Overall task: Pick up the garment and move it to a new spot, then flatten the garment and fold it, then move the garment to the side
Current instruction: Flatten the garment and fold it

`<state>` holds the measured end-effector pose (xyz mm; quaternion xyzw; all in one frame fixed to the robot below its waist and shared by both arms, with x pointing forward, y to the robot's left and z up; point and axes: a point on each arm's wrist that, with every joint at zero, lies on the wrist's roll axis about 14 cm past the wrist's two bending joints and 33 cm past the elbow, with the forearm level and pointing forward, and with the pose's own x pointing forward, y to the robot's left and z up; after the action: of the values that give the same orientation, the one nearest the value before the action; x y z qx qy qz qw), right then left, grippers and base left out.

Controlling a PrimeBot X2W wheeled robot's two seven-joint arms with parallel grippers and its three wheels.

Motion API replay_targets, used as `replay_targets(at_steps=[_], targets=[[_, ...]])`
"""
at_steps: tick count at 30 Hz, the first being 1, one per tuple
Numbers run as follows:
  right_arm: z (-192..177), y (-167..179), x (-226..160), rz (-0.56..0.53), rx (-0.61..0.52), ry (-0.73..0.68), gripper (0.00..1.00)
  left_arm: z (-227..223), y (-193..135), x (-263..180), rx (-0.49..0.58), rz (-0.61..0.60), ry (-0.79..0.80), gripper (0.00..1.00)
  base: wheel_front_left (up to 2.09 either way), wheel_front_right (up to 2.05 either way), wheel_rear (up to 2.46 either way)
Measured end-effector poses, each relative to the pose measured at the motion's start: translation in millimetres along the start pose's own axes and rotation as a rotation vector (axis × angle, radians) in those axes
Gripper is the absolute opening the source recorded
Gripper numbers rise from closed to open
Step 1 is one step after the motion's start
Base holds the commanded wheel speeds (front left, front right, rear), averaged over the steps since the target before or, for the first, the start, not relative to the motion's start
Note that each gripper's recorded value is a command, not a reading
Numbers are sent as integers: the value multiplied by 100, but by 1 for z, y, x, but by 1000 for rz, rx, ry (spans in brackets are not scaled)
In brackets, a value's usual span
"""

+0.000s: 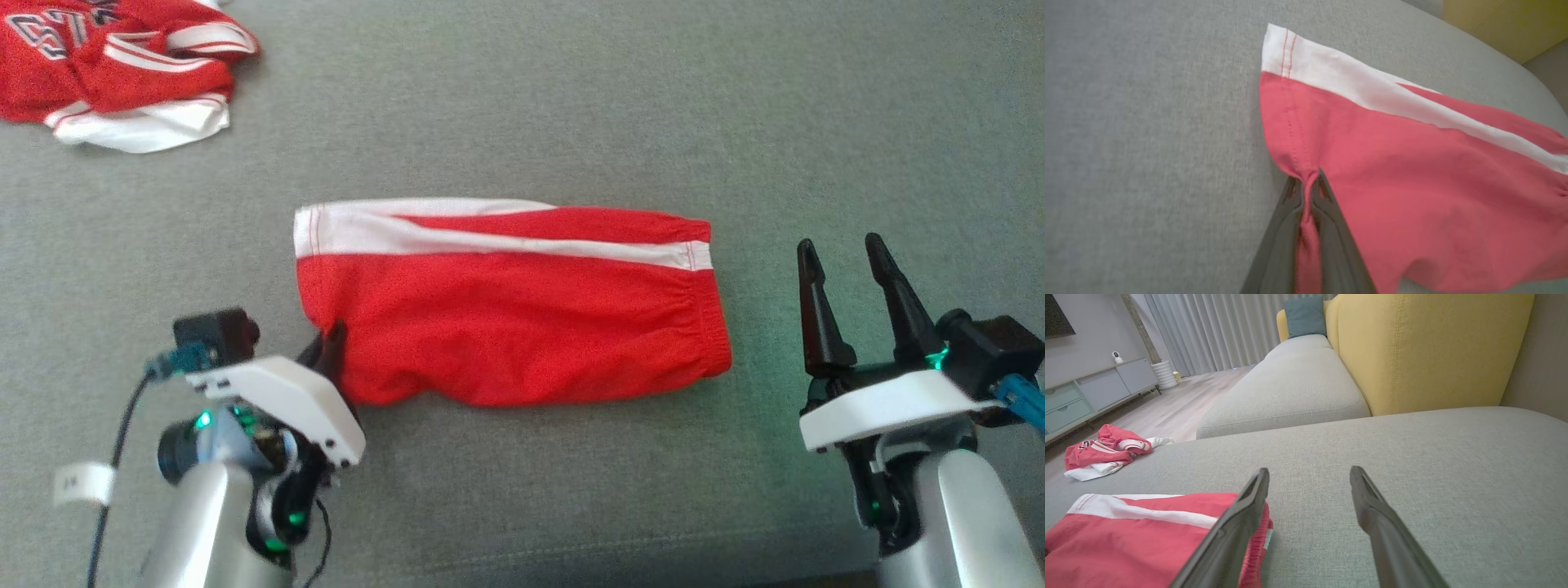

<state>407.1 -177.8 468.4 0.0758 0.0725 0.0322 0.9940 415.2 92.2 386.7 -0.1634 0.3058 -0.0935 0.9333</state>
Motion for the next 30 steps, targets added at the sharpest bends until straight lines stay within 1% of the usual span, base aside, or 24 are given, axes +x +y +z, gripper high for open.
replay_targets(at_steps=[6, 10, 11, 12, 13, 18, 26, 30], targets=[[8, 10, 2, 30, -19, 4, 100, -1, 3, -23, -44, 29, -53, 0, 0, 0, 0], [10, 14, 2, 40, -21, 6, 100, -2, 4, -28, -48, 38, -64, 0, 0, 0, 0], [10, 14, 2, 42, -21, 8, 100, -3, 4, -29, -48, 40, -66, 14, 0, 0, 0], [11, 15, 1, 42, -21, 10, 100, -3, 4, -30, -46, 39, -68, 43, 0, 0, 0], [11, 15, 0, 42, -21, 11, 100, -3, 2, -31, -42, 35, -72, 100, 0, 0, 0], [13, 13, -3, 36, -22, 10, 100, 7, 0, -32, -22, 32, -143, 100, 0, 0, 0], [6, 11, -12, 29, -25, 46, 100, 58, -10, -50, 71, 0, -436, 100, 0, 0, 0], [-5, 16, -14, 40, -29, 117, 100, 75, -13, -61, 122, 1, -539, 100, 0, 0, 0]])
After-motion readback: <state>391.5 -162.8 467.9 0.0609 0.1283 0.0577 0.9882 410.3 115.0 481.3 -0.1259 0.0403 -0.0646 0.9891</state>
